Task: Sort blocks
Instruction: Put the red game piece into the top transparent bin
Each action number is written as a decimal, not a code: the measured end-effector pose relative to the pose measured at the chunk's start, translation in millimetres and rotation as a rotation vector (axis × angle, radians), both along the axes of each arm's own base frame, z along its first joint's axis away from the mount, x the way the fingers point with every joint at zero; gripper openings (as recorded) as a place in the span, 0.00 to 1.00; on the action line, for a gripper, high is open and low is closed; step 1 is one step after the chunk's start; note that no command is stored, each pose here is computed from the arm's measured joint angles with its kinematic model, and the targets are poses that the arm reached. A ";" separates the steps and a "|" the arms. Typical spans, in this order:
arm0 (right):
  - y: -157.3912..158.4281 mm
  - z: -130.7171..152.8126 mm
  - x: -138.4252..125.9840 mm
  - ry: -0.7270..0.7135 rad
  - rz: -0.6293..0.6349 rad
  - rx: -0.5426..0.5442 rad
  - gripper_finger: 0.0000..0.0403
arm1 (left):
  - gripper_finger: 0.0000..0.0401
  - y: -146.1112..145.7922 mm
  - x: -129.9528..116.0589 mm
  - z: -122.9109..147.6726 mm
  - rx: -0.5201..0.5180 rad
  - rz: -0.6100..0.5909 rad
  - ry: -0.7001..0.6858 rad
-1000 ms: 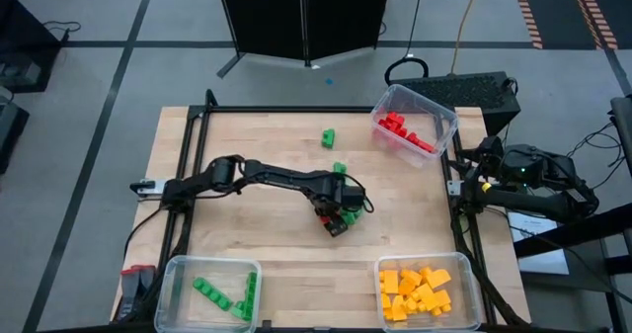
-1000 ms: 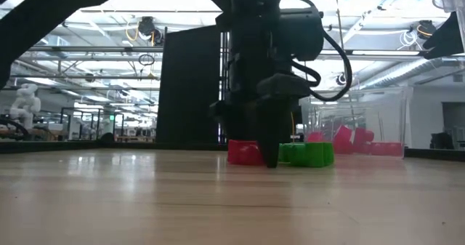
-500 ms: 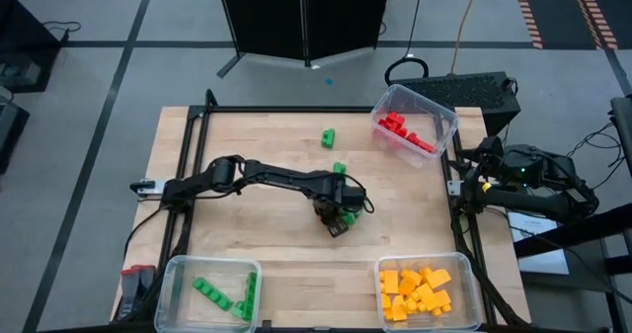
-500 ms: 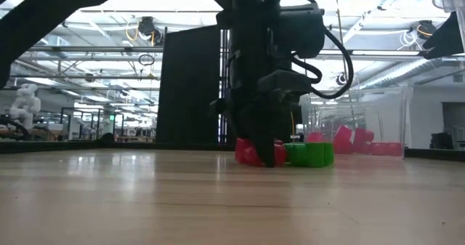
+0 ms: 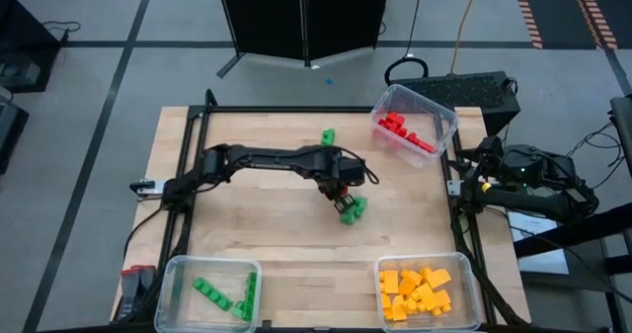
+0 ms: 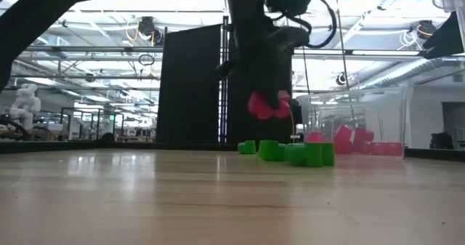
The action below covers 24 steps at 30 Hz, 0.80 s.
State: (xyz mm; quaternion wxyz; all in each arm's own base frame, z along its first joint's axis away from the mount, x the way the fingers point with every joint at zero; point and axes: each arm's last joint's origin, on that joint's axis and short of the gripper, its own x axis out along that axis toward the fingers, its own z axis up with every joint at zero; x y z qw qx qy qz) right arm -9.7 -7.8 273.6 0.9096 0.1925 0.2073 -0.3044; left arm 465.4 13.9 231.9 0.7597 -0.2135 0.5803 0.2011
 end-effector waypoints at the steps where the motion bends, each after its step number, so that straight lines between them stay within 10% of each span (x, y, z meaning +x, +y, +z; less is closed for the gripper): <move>1: 0.0 0.0 0.0 0.000 0.000 0.000 0.52 | 0.01 3.6 -0.3 0.4 0.001 0.002 0.002; 19: -0.1 0.0 -0.1 0.000 -0.004 -0.002 0.52 | 0.00 34.0 0.5 40.9 0.114 0.017 -0.108; 24: -0.1 0.0 -0.1 0.002 -0.002 -0.005 0.52 | 0.03 31.2 -8.1 35.7 0.062 -0.154 -0.005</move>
